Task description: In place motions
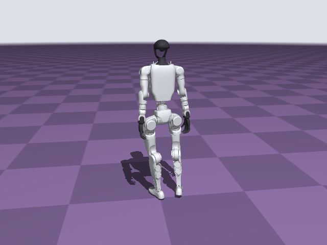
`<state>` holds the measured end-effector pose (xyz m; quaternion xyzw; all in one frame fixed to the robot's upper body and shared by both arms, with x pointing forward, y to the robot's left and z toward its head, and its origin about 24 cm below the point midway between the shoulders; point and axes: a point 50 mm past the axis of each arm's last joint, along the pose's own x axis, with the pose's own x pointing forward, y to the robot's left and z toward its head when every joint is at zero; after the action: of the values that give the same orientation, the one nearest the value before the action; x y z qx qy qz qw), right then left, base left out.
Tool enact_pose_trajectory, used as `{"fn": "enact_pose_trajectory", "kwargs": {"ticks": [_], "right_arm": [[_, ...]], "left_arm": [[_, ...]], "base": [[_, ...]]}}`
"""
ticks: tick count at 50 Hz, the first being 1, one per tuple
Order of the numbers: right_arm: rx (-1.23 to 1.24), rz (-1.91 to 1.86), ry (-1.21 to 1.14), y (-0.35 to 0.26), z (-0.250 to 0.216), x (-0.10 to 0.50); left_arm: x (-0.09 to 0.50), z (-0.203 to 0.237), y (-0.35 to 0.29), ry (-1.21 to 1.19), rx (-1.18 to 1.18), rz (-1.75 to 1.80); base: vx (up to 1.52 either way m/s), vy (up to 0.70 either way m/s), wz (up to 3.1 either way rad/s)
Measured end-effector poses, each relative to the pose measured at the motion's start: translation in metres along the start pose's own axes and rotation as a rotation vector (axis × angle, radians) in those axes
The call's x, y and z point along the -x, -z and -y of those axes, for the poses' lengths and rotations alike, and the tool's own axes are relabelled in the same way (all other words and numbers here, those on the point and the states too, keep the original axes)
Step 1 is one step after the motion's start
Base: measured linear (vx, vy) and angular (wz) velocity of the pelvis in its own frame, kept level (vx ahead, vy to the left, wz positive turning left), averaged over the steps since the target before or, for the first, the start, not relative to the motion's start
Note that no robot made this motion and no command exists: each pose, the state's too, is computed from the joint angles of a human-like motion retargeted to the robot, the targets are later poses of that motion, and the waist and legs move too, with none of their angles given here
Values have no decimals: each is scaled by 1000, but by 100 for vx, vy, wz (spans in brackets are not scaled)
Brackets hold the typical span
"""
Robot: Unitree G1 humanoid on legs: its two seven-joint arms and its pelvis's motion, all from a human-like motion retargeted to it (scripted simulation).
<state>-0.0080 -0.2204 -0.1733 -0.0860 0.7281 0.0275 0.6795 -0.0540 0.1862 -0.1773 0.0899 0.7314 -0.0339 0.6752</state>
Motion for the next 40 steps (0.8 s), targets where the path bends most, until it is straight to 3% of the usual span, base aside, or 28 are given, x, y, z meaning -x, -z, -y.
{"fn": "enact_pose_trajectory", "kwargs": {"ticks": [13,40], "right_arm": [[141,133,12,-37,4,1],[77,-37,9,8,1,1]], "left_arm": [[1,2,10,20,50,-46],[0,-3,1,8,10,-17]], "base": [[0,0,0],[0,0,0]]}}
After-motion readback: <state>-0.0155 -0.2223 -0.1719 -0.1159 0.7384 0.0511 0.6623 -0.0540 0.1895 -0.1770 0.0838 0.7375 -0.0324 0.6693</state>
